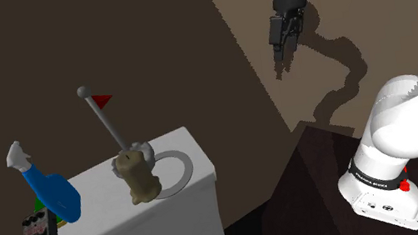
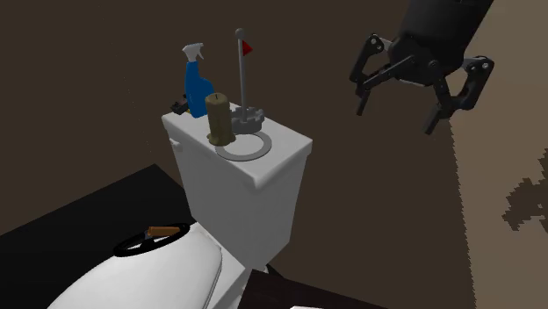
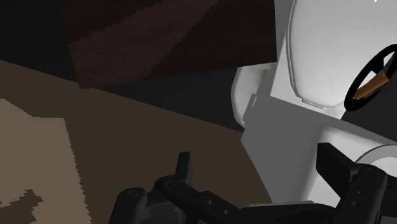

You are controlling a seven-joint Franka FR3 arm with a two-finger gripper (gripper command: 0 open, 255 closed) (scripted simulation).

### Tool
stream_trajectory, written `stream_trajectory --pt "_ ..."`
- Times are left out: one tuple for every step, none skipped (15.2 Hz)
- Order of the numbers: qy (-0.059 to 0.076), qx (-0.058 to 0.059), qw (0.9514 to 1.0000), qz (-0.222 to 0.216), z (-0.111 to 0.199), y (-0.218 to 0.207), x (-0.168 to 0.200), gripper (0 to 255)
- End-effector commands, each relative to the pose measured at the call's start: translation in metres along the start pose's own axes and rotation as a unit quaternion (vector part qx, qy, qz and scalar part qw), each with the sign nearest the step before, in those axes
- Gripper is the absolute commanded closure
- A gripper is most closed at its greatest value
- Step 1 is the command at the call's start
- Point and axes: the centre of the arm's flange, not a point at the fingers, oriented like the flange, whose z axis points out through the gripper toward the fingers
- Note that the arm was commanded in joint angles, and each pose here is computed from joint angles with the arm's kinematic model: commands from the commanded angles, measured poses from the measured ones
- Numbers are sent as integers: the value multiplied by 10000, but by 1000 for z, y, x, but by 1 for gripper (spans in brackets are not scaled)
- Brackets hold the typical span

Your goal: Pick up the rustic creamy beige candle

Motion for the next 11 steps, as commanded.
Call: stream_trajectory --pt "0 0 10000 0 0 0 0 0" --pt "30 -25 10000 60 3 -13 2 0" --pt "60 -51 9999 120 7 -27 3 0" --pt "91 -76 9998 180 10 -40 5 0" --pt "121 -101 9996 239 13 -53 8 0" --pt "151 -127 9994 299 17 -66 10 0" --pt "181 -152 9991 359 21 -79 13 0" --pt "211 -177 9987 419 24 -92 15 0" --pt "242 -203 9984 478 28 -105 18 0" --pt "272 -228 9979 538 32 -118 21 0" --pt "302 -253 9974 598 35 -131 24 0"
